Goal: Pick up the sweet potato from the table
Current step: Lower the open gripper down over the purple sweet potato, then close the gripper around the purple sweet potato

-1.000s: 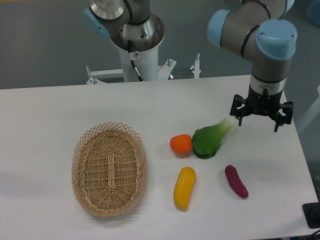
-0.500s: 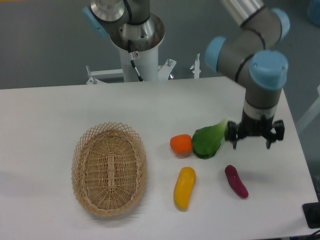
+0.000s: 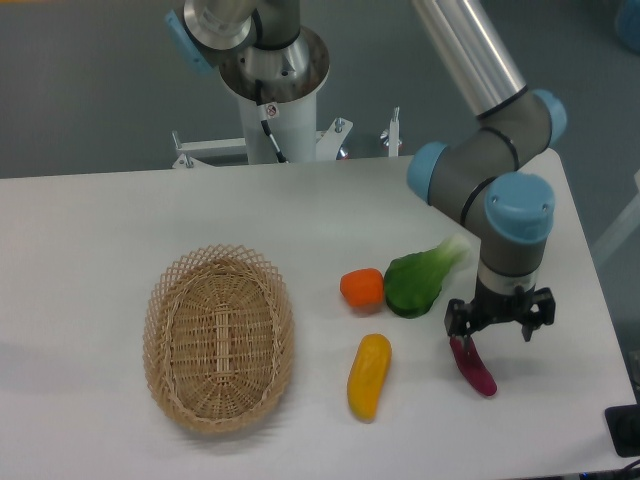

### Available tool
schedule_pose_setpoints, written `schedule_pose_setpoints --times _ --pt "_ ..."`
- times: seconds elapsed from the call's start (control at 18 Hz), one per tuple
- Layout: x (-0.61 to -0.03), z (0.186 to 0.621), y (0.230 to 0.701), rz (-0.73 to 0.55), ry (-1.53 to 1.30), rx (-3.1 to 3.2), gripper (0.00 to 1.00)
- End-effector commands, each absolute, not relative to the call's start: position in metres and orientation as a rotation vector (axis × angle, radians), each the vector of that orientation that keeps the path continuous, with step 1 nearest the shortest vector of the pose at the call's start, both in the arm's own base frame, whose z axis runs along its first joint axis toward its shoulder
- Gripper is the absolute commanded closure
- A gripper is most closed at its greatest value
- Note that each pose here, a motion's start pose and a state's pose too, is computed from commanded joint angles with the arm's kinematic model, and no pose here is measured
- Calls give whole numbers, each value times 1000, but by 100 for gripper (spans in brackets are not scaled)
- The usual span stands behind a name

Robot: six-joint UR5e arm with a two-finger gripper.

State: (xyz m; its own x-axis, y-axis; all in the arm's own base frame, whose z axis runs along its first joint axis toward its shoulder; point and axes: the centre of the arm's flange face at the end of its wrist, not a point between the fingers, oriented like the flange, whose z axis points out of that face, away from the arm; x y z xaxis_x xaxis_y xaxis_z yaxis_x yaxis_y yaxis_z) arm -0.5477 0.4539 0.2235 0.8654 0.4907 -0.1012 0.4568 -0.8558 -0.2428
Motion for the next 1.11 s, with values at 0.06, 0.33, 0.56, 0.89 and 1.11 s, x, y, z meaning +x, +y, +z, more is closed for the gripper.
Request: schedule_pose_setpoints --times 0.06,0.33,0.56,0.89,1.11 --pt "-544 219 459 228 -715 -2835 0" --pt "-538 202 468 233 -723 -2833 0" --pt "-537 192 471 234 -719 -2839 0" --pt "-536 188 469 245 -723 -2853 13" --pt "-533 187 467 242 -721 -2856 36"
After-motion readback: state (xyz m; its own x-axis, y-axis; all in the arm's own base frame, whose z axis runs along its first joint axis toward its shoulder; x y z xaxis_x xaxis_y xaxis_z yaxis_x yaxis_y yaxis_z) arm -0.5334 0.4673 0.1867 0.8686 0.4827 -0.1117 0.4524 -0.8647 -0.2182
